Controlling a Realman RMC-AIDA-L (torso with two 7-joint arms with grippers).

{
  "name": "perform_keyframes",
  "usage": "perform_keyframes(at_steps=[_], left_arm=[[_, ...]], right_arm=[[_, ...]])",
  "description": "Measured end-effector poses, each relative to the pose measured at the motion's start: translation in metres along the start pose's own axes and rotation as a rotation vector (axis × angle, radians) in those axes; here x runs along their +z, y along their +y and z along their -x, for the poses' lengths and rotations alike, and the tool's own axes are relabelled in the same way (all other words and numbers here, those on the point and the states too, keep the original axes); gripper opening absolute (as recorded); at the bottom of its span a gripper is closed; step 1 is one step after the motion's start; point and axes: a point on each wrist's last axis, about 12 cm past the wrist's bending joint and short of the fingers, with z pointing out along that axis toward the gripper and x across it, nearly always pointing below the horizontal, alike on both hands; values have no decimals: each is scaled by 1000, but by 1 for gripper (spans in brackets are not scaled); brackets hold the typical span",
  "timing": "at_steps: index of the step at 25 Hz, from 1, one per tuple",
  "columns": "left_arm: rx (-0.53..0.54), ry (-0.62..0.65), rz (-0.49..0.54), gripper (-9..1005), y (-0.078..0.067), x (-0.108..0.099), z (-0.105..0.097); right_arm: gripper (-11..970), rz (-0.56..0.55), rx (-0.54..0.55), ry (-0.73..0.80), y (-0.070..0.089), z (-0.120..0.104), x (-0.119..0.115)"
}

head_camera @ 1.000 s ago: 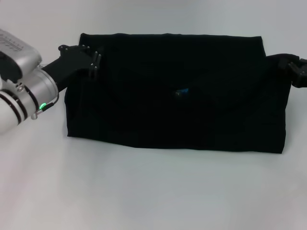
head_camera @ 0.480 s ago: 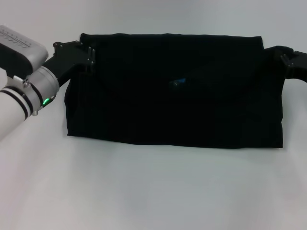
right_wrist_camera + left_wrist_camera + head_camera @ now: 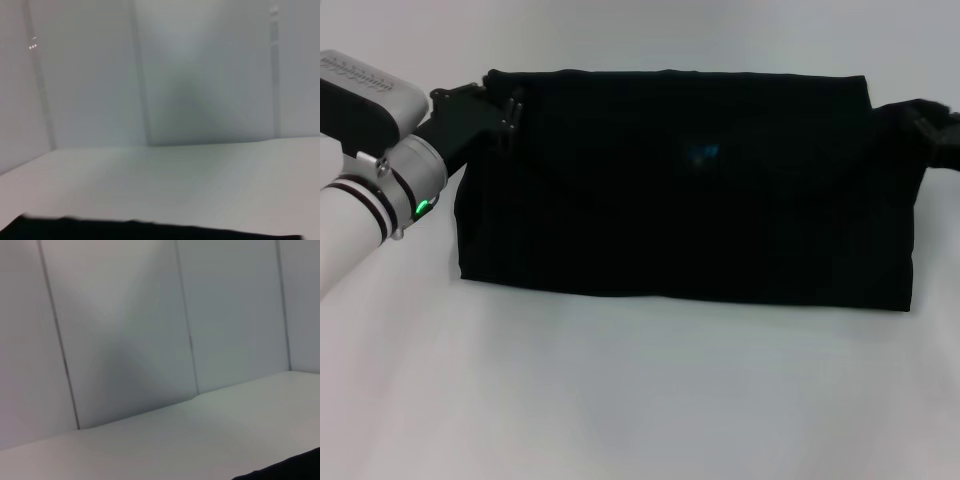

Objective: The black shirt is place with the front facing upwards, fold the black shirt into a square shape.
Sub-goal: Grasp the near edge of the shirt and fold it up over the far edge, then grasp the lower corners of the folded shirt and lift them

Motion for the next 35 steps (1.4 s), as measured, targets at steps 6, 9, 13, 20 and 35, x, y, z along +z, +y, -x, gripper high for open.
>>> perform_keyframes(at_steps=[6,9,13,20,35], left_arm=[[-5,18,22,252,2,0,-3],[-7,23,25,408,2,-2,-5],[-8,29,29,576,3,-3,-7],[-71,-3,53,771,7,-16,-15],[-168,-47,-17,769,6,-28,-16]], right_arm=[[330,-58,30,-16,-4,-5,-1],[396,-49,15,-8,-1,-7,0],[485,-34,4,7,1,-8,1],[760,-9,39,-55,-2,-8,-14],[858,238,342,132,-51,36,-160]])
